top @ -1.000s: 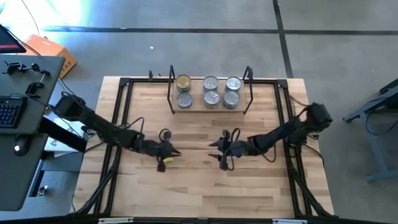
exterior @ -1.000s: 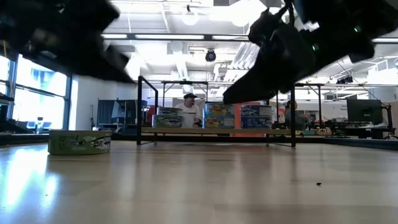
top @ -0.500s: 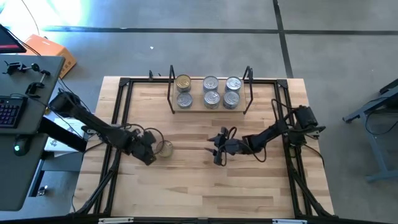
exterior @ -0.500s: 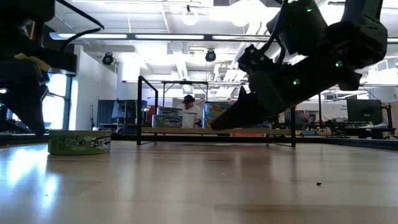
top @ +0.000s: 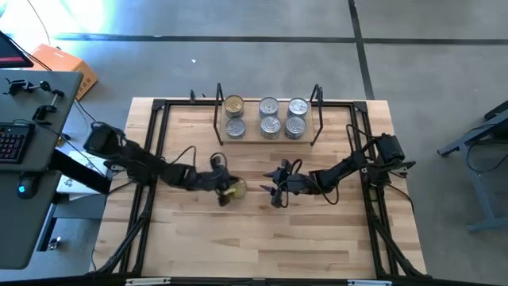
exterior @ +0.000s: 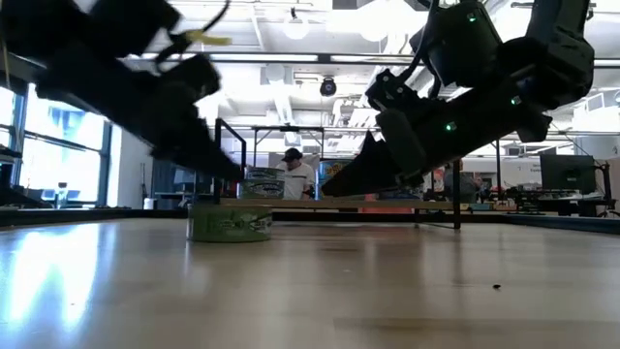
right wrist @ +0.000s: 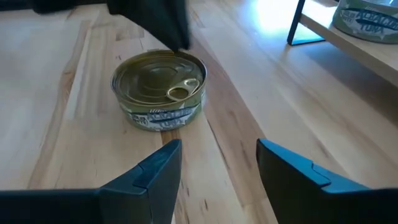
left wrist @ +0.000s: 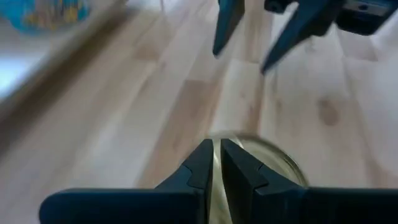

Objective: Stack canned seafood by type on shelf
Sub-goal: Stack the green tuna can on top of the other green tuna can on the shelf

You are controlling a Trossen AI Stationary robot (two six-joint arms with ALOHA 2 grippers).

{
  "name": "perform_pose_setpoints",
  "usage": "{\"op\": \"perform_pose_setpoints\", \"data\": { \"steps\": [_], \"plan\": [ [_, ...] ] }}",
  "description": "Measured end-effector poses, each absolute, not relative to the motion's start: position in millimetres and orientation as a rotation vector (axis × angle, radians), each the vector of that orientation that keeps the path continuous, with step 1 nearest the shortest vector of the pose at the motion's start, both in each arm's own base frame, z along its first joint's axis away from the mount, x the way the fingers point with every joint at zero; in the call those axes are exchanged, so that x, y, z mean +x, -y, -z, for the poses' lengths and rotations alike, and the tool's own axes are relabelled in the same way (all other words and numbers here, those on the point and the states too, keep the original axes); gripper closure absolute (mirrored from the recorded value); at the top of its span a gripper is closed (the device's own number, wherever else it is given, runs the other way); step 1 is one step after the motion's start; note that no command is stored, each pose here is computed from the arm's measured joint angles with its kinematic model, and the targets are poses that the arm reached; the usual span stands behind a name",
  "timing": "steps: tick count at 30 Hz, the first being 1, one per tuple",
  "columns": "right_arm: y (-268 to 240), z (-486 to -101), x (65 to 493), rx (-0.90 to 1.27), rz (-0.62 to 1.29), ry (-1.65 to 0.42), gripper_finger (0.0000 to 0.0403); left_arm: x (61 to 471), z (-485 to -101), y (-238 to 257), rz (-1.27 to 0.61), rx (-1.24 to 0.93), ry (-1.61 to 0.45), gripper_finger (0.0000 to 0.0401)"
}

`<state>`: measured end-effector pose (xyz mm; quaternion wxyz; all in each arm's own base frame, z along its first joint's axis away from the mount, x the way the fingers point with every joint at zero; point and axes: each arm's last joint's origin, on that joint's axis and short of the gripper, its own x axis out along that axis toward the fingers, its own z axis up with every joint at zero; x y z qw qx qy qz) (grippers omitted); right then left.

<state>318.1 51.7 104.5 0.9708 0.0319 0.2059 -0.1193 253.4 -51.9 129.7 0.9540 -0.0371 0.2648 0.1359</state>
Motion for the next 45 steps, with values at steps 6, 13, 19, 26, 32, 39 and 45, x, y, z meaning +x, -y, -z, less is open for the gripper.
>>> {"op": "perform_pose_setpoints", "data": {
  "steps": [6,13,19,26,32,39,45],
  "plan": [
    [-51.9,-104.0,317.9,0.072,0.234,-0.422,0.0204,282.4,-140.5,49.5,-0.199,0.097,-0.610,0.0378],
    [-52.0,-104.2,318.1,0.086,0.235,-0.419,0.0204,288.9,-160.4,70.5,-0.096,0.069,-0.728,0.0364],
    [-52.0,-104.0,317.9,0.097,0.237,-0.419,0.0204,276.7,-149.9,85.8,-0.027,0.135,-0.772,0.0308],
    [-53.8,-103.9,318.3,0.046,0.162,-0.434,0.0204,271.9,-132.6,87.0,-0.035,0.286,-0.803,0.0265],
    [-61.5,-104.4,318.2,-0.111,-0.041,-0.442,0.0204,279.1,-118.0,87.2,0.031,0.306,-0.815,0.0272],
    [-63.9,-108.2,319.6,-0.186,-0.067,-0.397,0.0204,281.5,-115.6,84.7,0.054,0.291,-0.815,0.0313],
    [-69.1,-113.5,320.1,-0.290,-0.118,-0.347,0.0204,283.2,-114.7,79.2,0.153,0.286,-0.830,0.0380]
  ]
}}
